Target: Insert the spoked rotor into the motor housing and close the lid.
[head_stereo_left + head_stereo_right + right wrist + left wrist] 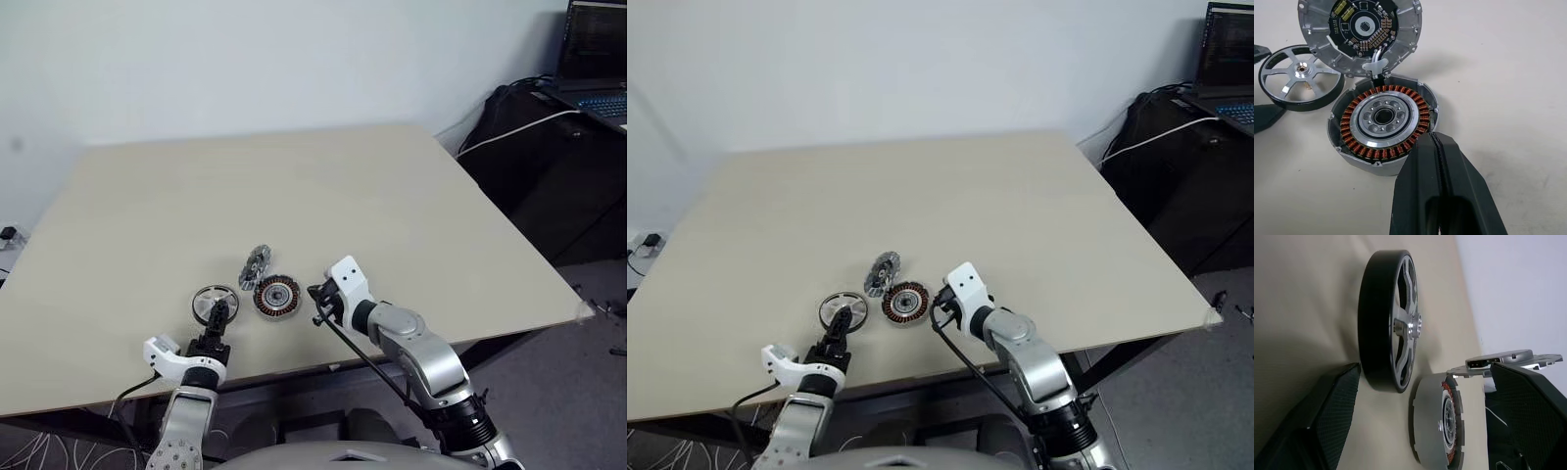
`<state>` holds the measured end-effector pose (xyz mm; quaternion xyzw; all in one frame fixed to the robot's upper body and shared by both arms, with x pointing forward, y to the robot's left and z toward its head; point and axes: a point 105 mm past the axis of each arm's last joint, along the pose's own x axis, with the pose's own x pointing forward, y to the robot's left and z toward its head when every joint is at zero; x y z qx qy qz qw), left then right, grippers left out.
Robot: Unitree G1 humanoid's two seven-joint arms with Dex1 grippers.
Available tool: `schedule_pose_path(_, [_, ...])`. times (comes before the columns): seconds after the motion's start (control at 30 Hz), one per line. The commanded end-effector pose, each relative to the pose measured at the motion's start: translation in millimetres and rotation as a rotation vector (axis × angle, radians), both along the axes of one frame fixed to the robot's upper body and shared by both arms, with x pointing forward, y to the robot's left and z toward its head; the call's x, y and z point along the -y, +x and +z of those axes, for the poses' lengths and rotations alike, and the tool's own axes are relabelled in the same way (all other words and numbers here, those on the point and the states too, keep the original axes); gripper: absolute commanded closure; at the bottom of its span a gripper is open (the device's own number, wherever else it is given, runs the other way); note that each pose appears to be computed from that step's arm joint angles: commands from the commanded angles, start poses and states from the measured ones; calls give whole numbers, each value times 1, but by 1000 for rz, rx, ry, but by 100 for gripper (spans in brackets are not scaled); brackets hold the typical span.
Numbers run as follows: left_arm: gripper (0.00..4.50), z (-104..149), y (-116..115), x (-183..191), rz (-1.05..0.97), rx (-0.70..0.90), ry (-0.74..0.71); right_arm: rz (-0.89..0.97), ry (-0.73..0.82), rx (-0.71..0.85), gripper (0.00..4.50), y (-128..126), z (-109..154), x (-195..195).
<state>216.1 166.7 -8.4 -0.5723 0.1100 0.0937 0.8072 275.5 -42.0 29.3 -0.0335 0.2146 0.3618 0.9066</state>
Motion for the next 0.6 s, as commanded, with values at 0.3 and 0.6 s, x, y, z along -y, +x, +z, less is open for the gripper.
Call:
schedule_pose_path(0.3, [193, 4, 20, 7, 80, 26, -110, -21, 23, 45, 450, 5, 13, 2])
schedule_pose_path(0.6, [410, 6, 15, 0, 113, 44, -104, -22, 20, 44, 450, 5, 13, 3])
